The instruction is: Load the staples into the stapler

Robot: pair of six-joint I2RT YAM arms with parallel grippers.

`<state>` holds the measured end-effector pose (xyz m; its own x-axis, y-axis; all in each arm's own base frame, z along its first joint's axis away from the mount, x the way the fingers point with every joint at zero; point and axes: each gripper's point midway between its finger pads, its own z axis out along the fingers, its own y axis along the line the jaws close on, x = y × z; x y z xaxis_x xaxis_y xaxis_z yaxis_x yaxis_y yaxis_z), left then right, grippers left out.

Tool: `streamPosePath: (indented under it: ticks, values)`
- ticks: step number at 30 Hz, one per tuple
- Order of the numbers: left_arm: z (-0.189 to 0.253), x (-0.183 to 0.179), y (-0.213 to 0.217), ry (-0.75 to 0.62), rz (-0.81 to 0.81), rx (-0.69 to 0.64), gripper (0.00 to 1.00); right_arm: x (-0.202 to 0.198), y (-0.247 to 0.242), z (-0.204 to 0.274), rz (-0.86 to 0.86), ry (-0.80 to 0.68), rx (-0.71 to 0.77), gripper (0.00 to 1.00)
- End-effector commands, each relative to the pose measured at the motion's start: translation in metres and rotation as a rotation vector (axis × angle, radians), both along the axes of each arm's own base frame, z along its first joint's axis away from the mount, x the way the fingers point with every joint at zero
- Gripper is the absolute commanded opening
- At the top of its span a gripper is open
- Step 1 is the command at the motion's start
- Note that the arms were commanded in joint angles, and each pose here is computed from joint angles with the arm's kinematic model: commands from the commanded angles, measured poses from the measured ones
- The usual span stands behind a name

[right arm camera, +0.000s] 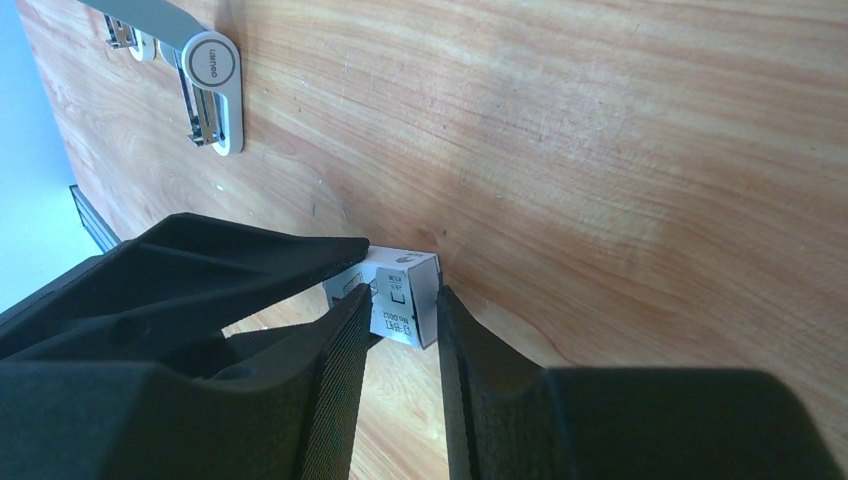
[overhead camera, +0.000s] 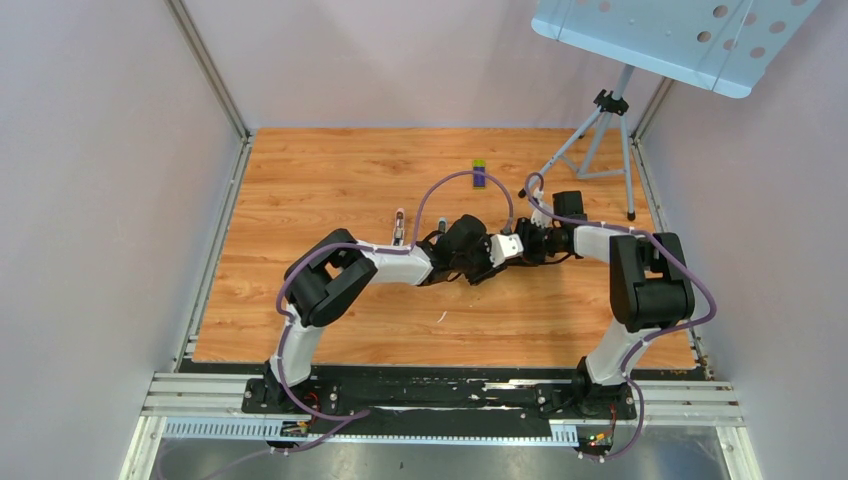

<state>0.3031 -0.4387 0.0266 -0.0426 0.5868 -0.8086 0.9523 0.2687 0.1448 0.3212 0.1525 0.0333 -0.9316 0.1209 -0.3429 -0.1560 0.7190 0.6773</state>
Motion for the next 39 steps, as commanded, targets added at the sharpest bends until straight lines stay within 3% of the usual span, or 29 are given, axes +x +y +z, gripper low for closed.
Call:
streamPosePath:
  ticks: [1,17,25,39]
  values:
    - [-0.010,0.000,0.004,0.025,0.023,0.033,0.41,-0.002,0.002,0.010,-0.006,-0.013,-0.013,0.35]
    - [0.007,-0.024,0.038,0.066,0.098,-0.002,0.33,-0.022,-0.003,0.036,-0.083,-0.035,-0.008,0.35]
    - [0.010,-0.060,0.078,0.099,0.180,0.016,0.33,-0.068,0.018,0.043,0.026,-0.047,0.085,0.41]
    - [0.032,-0.109,0.120,0.095,0.208,-0.160,0.33,-0.123,0.074,0.048,0.192,-0.070,0.228,0.50]
